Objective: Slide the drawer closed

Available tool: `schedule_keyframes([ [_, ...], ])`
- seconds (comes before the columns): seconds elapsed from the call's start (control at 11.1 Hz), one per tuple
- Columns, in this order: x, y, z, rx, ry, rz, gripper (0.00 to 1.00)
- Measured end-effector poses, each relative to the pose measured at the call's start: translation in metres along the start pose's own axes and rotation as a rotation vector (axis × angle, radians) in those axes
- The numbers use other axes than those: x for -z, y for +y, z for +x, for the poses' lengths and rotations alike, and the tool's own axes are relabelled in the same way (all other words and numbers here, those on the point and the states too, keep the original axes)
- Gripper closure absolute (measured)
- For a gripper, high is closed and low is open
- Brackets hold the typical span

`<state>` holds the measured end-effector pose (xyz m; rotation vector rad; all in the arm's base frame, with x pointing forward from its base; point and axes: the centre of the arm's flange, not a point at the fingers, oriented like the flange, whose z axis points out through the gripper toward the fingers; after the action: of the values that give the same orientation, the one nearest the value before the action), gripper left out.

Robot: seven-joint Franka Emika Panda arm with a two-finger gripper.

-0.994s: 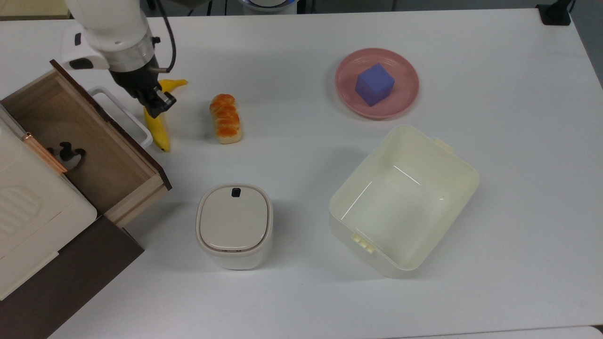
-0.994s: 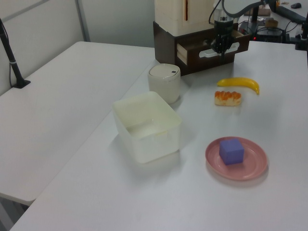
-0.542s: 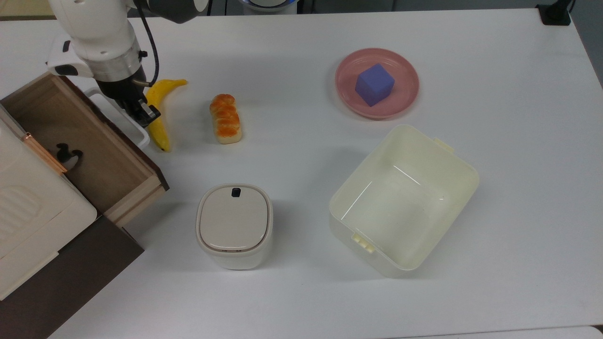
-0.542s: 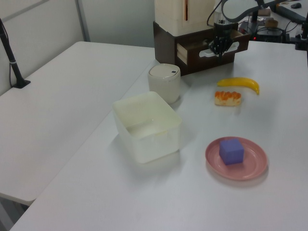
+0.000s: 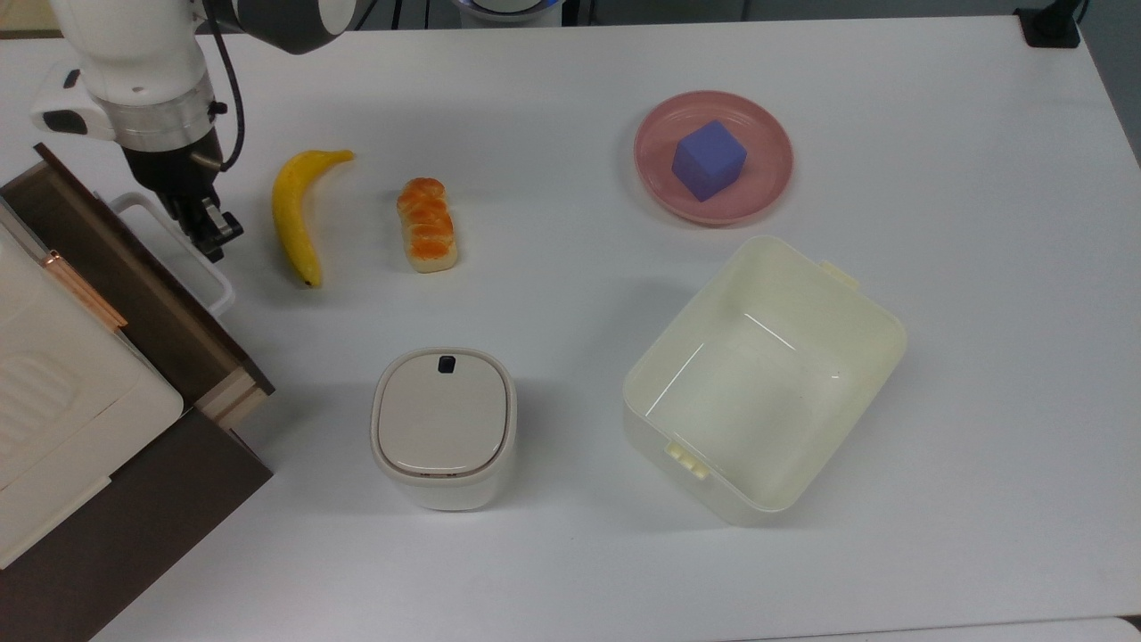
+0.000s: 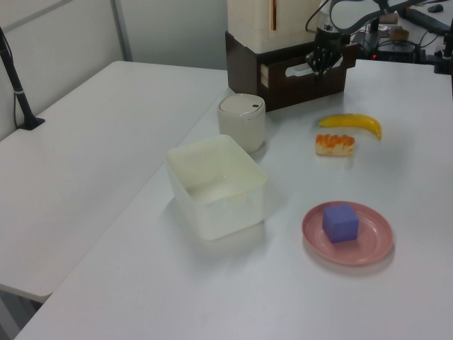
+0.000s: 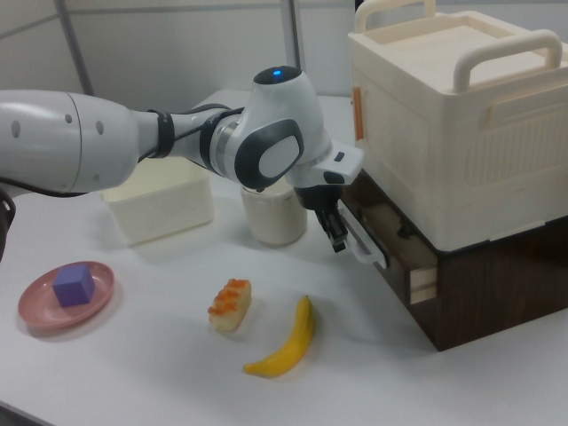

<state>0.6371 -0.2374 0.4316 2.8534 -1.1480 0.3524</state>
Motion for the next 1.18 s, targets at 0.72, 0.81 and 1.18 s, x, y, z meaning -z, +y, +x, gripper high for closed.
schedule_keyframes([
  [0.72,-0.013,0.003,0.027,-0.015,0.177,0.066,0.99],
  [0.81,-0.012,0.004,0.028,-0.011,0.184,0.064,0.99],
  [1.18,-0.012,0.0,0.026,0.031,0.197,0.035,0.99],
])
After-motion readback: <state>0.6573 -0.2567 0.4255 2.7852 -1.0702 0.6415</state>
